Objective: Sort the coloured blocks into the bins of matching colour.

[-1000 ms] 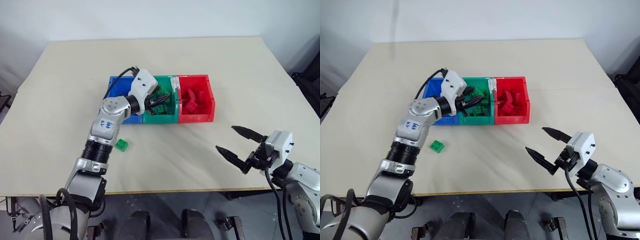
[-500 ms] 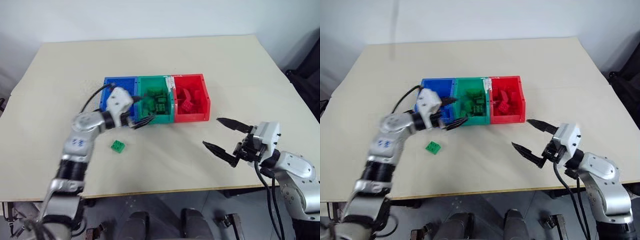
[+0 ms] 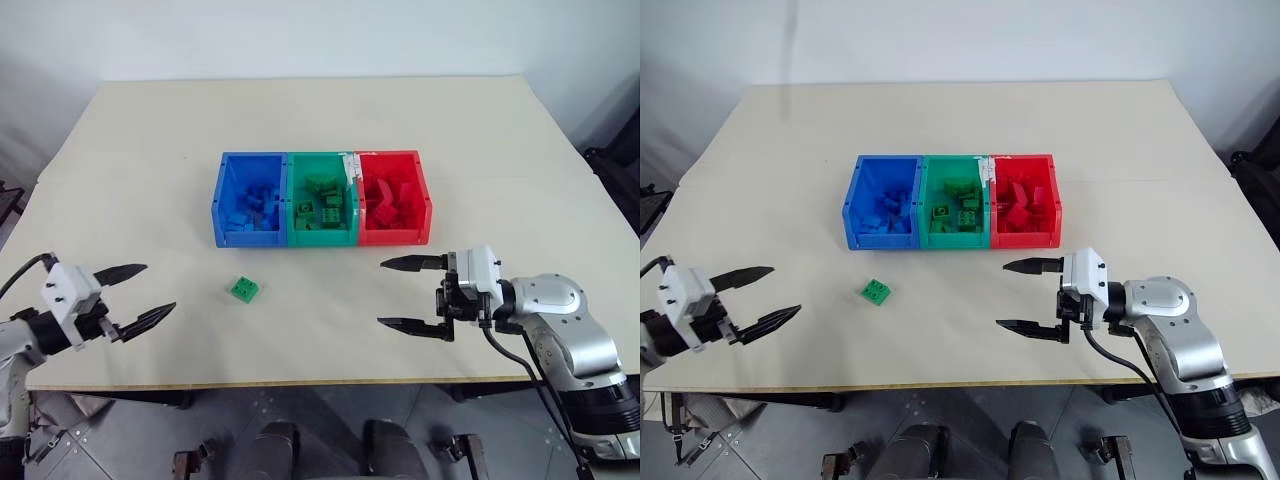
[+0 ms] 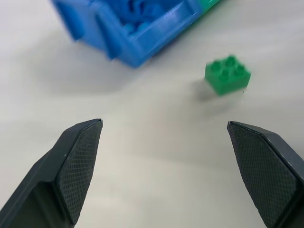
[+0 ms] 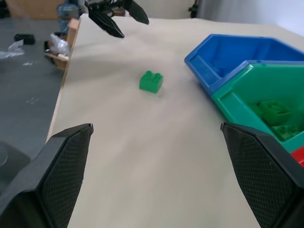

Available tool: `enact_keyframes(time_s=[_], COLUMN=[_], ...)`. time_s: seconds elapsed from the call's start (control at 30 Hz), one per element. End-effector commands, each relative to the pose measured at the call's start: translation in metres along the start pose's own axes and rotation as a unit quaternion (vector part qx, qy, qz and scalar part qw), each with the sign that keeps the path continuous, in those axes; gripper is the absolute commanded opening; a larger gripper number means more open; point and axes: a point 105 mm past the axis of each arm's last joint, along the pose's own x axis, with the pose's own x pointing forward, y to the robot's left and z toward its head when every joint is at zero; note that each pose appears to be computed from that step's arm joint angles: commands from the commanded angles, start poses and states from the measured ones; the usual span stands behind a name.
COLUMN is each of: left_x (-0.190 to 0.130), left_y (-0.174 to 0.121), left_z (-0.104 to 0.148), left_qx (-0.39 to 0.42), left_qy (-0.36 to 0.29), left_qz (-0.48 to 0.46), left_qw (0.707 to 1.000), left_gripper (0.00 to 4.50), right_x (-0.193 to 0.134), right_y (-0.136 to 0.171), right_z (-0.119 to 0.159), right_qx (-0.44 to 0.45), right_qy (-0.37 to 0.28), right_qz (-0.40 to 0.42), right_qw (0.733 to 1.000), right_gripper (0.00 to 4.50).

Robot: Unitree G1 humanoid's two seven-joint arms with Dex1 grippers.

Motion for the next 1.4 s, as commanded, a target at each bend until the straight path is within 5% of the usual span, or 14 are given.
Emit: enact_keyframes(time_s=[0.03, 0.2, 0.4, 0.8, 1.03, 1.17, 1.4], left_x=[-0.002, 0.029, 0.069, 0.113, 0.116, 0.119, 0.127], left_y=[-0.005, -0.038, -0.052, -0.073, -0.072, -0.072, -0.056], left_z=[0.012, 0.024, 0.025, 0.018, 0.016, 0.025, 0.067], left_qx=[0.016, 0.003, -0.003, -0.095, -0.09, -0.064, -0.03], left_qy=[-0.011, -0.006, 0.047, 0.148, 0.149, 0.094, -0.065], left_qz=[-0.008, -0.069, -0.02, -0.01, -0.022, -0.041, -0.045], left_qw=[1.0, 0.998, 0.999, 0.984, 0.984, 0.993, 0.996], left_gripper=[4.46, 4.46, 4.46, 4.46, 2.67, 1.46, 1.46], right_x=[-0.003, -0.024, -0.047, -0.038, -0.039, -0.038, -0.042], right_y=[-0.001, -0.001, 0.004, 0.021, 0.023, 0.024, 0.031], right_z=[0.005, -0.002, -0.015, -0.018, -0.018, -0.018, -0.018], right_qx=[-0.019, -0.015, 0.008, 0.025, 0.025, 0.026, 0.034], right_qy=[-0.007, 0.02, 0.054, 0.045, 0.045, 0.045, 0.046], right_qz=[0.004, -0.011, -0.034, -0.047, -0.061, -0.068, -0.092], right_qw=[1.0, 1.0, 0.998, 0.998, 0.997, 0.996, 0.994], right_gripper=[4.5, 4.5, 4.5, 4.5, 4.5, 4.5, 4.5])
